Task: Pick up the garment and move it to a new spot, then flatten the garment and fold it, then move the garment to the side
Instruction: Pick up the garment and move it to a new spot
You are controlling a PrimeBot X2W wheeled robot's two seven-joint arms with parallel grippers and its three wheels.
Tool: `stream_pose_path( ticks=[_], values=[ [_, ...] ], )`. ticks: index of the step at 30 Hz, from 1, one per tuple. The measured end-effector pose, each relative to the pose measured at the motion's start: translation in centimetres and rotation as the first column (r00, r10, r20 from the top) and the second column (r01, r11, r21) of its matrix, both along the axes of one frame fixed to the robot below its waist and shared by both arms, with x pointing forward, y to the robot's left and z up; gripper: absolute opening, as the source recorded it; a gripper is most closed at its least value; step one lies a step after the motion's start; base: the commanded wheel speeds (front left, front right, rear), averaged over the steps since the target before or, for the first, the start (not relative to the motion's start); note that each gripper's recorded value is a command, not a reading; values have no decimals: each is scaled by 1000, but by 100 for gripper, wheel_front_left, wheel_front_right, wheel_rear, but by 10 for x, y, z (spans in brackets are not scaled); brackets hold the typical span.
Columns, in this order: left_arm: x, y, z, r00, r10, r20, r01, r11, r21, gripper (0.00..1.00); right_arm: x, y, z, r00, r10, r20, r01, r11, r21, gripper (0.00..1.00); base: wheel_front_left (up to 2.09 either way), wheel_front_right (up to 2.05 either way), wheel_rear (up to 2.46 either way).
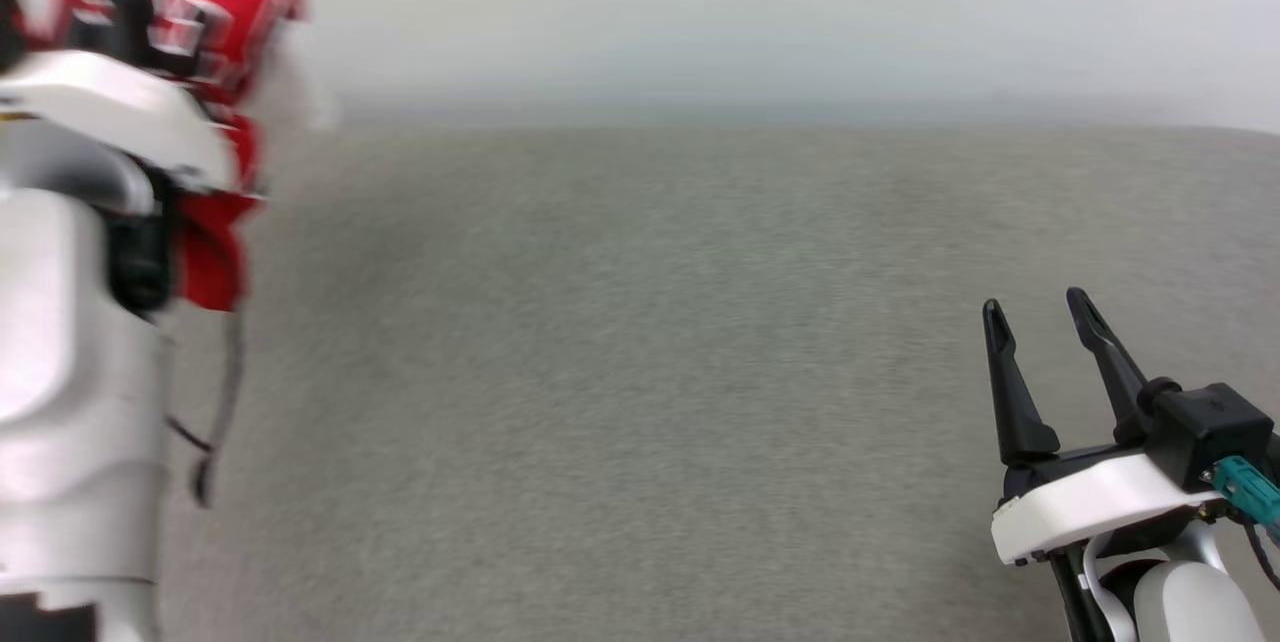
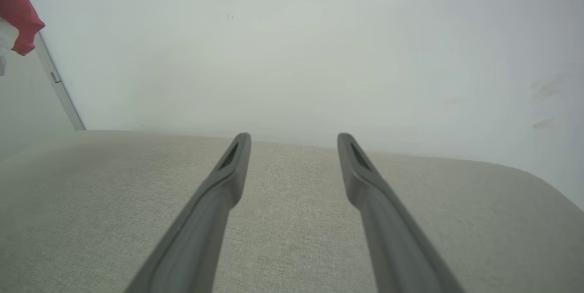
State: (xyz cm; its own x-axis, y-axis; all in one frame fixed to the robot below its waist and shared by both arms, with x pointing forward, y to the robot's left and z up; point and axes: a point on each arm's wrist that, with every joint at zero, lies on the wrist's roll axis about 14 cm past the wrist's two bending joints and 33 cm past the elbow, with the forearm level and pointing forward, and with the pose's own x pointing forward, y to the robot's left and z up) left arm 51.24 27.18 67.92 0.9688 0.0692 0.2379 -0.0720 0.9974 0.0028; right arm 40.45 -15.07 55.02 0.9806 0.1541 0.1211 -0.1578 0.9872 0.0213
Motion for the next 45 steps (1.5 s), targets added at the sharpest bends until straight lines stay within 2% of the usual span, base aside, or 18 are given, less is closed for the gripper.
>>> stream_pose_path(
  ticks=[3,6,9,14,18,21,24,25,26,27,28,36,40,45],
  values=[
    [7,-59,-7,990,-138,-3,138,990,-6,0,-12,-18,6,999,-51,11,51,999,1,100,0,0,0],
    [10,-124,-20,958,-285,-26,284,958,-28,0,-24,-37,10,994,-106,17,106,994,-1,100,0,0,0],
    [6,-187,-42,903,-423,-72,418,905,-74,0,-34,-54,10,988,-157,12,157,988,-1,100,0,0,0],
    [-12,-271,-94,777,-605,-176,581,796,-169,0,-46,-76,2,975,-223,-13,223,975,4,100,0,0,0],
    [-41,-308,-166,657,-684,-318,632,729,-261,0,-49,-87,-11,965,-259,-50,260,966,13,100,0,0,0],
    [-71,-322,-218,562,-712,-420,641,696,-323,0,-49,-95,-23,955,-284,-82,285,958,12,100,0,0,0],
    [-90,-322,-247,520,-714,-469,636,690,-345,0,-45,-95,-32,954,-283,-103,285,958,11,100,0,0,0],
    [-95,-320,-253,518,-710,-477,630,694,-348,10,-42,-93,-34,956,-274,-107,277,961,12,100,0,0,0],
    [-98,-317,-256,521,-706,-480,624,699,-350,42,-38,-90,-35,958,-264,-108,267,964,13,100,0,0,0],
    [-100,-314,-258,527,-701,-481,622,704,-343,93,-35,-87,-34,961,-256,-101,258,966,16,100,0,0,0],
    [-100,-312,-255,541,-699,-469,621,707,-337,100,-32,-84,-33,964,-246,-98,248,968,16,100,0,0,0],
    [-82,-289,-179,731,-654,-196,620,756,-210,100,-21,-63,-27,980,-181,-80,183,983,17,100,0,0,0],
    [-78,-262,-142,808,-581,-96,568,812,-133,100,-22,-54,-20,986,-156,-67,157,987,14,100,0,0,0],
    [-80,-204,-125,905,-422,-51,417,905,-83,100,-24,-44,-12,991,-126,-50,127,992,14,100,0,0,0]
  ],
)
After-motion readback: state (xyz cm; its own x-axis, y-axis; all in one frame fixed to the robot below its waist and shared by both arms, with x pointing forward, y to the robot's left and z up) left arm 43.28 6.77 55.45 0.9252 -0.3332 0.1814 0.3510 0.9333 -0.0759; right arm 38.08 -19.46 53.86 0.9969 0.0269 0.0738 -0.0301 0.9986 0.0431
